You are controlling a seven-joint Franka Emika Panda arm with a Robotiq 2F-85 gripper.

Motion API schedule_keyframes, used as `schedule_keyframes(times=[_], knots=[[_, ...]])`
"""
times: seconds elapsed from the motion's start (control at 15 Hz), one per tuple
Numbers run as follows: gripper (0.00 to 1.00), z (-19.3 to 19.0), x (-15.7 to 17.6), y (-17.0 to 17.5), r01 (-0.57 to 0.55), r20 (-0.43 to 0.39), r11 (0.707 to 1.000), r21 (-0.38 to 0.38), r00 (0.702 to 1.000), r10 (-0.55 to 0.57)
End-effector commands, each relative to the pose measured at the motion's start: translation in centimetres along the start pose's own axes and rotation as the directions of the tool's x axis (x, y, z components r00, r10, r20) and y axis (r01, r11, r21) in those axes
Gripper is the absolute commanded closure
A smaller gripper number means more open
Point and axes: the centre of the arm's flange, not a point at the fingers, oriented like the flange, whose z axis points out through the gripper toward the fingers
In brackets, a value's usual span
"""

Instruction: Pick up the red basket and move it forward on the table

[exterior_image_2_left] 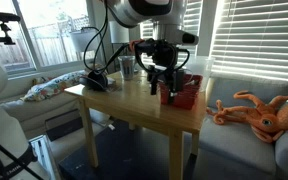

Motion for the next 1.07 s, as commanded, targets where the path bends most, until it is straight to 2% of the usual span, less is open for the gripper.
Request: schedule_keyframes(times=[0.0,0.47,0.53,0.8,1.0], knots=[[0.00,0.0,0.0,0.0,0.000,0.000,1.000,0.000,1.000,0.000],[0.00,0.0,0.0,0.0,0.000,0.000,1.000,0.000,1.000,0.000],[0.00,-0.4,0.2,-0.2,-0.001,-0.019,1.000,-0.006,1.000,0.001],[0.00,-4.6,1.1,-3.0,0.033,-0.076,0.995,-0.091,0.996,-0.040],[0.00,-7.4,1.7,-5.7,0.053,-0.108,0.994,-0.099,0.992,-0.063]])
